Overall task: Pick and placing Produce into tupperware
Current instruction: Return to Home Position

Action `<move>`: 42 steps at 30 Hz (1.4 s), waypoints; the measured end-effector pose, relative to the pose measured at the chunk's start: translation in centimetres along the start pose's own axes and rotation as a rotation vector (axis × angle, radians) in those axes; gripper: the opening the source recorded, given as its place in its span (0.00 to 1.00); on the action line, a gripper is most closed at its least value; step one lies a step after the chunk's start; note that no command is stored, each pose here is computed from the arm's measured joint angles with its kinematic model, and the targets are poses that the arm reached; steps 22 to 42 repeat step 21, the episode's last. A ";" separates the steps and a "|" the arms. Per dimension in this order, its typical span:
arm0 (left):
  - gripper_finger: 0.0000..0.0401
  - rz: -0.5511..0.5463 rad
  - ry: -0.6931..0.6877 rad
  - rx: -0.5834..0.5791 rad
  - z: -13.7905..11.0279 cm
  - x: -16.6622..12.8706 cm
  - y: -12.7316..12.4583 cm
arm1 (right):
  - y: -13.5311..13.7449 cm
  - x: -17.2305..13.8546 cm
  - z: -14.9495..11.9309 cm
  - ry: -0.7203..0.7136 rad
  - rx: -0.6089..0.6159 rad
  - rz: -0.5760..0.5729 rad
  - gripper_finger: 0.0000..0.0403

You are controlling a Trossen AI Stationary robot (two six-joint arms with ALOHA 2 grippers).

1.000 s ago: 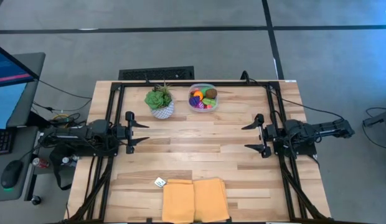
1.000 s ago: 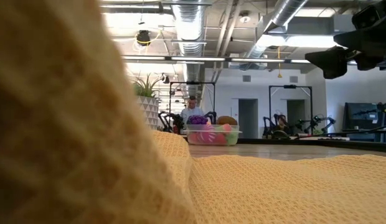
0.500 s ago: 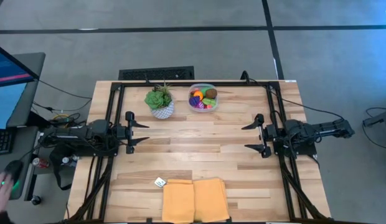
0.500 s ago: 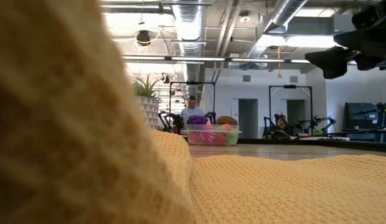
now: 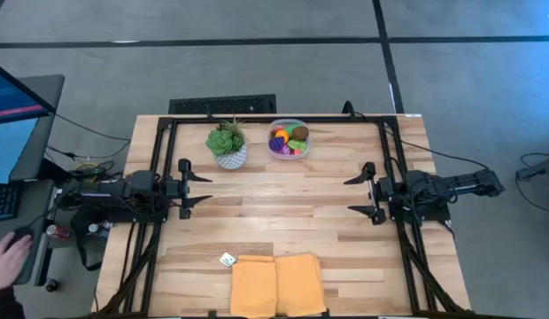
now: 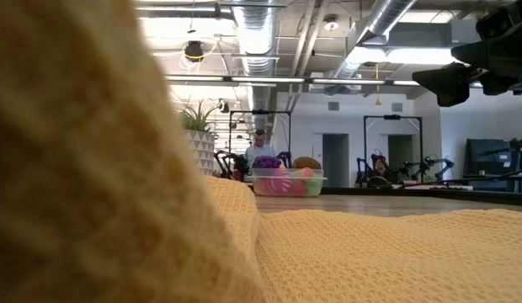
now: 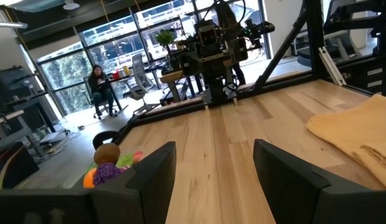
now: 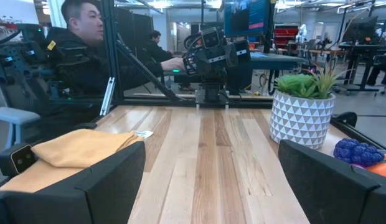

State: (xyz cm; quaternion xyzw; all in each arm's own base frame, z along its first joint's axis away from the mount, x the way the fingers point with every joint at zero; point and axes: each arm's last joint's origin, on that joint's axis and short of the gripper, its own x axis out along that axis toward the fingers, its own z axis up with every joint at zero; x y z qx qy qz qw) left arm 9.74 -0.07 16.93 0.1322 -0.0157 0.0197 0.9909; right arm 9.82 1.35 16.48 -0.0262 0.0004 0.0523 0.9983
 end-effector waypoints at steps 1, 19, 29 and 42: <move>0.51 0.000 0.000 0.001 0.0 0.0 0.0 | 0.0 0.0 0.0 0.000 0.000 0.000 0.97; 0.51 0.000 0.000 0.009 0.0 0.0 0.0 | 0.0 0.0 0.0 -0.001 0.000 0.000 0.97; 0.51 0.000 0.000 0.009 0.0 0.0 0.0 | 0.0 0.0 0.0 0.000 0.000 0.000 0.97; 0.51 0.000 0.000 0.009 0.0 0.0 0.0 | 0.0 0.0 0.0 0.000 0.000 0.000 0.97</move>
